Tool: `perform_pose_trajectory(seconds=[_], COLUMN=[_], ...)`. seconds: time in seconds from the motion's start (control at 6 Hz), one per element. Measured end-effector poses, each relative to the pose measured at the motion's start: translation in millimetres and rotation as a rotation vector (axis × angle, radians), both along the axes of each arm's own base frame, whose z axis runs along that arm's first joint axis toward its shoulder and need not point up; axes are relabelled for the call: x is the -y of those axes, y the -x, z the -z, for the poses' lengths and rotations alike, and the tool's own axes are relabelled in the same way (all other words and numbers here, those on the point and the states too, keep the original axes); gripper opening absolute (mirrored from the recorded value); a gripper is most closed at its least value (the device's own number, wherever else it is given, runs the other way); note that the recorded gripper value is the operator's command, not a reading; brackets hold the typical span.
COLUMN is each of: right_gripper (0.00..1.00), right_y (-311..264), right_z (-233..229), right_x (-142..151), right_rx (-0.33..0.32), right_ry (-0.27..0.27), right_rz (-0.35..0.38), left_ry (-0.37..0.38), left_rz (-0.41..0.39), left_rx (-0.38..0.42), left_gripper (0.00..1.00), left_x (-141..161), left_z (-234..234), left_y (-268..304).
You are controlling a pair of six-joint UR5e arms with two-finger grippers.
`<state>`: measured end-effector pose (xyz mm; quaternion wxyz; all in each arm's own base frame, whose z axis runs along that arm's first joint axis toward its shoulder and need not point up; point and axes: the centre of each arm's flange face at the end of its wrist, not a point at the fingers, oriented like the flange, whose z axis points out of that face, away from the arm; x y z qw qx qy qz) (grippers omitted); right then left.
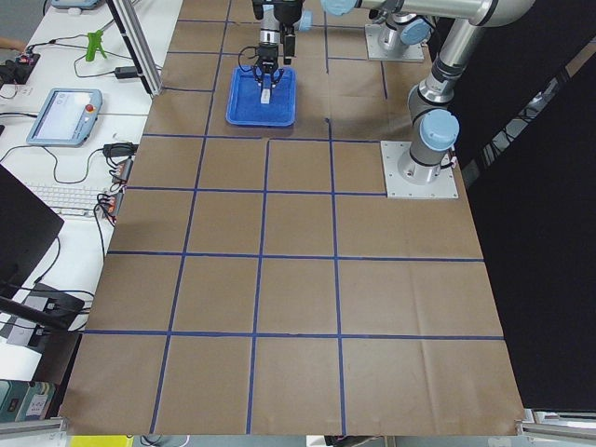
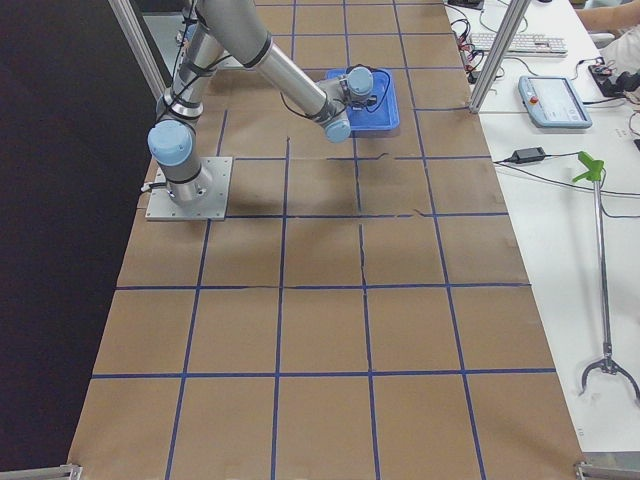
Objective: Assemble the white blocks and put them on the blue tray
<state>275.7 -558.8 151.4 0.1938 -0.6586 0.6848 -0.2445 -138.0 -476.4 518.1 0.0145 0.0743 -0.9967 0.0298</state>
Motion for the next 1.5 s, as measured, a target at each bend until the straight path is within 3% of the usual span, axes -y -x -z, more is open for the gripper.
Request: perform_pose_trajectory(seconds=[0.17, 0.33, 0.5, 0.83, 1.0, 1.17, 1.5], right_gripper=[0.59, 0.73, 0.99, 1.0, 1.0, 1.0, 1.0], right_y=[-1, -1, -2, 2, 11, 23, 50], right_z=[0, -1, -2, -25, -53, -84, -140], right_x=[0, 0, 0, 9, 14, 11, -3], right_rx=[0.007, 0.016, 0.021, 0.0, -0.06, -0.135, -0.266], right_ry=[-0.001, -0.003, -0.002, -0.004, -0.007, -0.054, -0.129], right_rz=[-0.001, -0.003, -0.002, 0.076, 0.143, 0.247, 0.53], left_ry=[0.0, 0.001, 0.001, 0.001, 0.001, 0.002, 0.002], left_rz=[0.0, 0.0, 0.0, -0.001, -0.001, 0.0, 0.0], left_rx=[0.0, 0.001, 0.0, 0.0, 0.0, 0.0, 0.0], left_gripper=[0.99, 0.99, 0.99, 0.99, 0.99, 0.99, 0.99], left_x=[0, 0, 0, 0, 0, 0, 0], left_z=[0, -1, -1, 0, -1, -1, -1], left_y=[0, 0, 0, 0, 0, 0, 0])
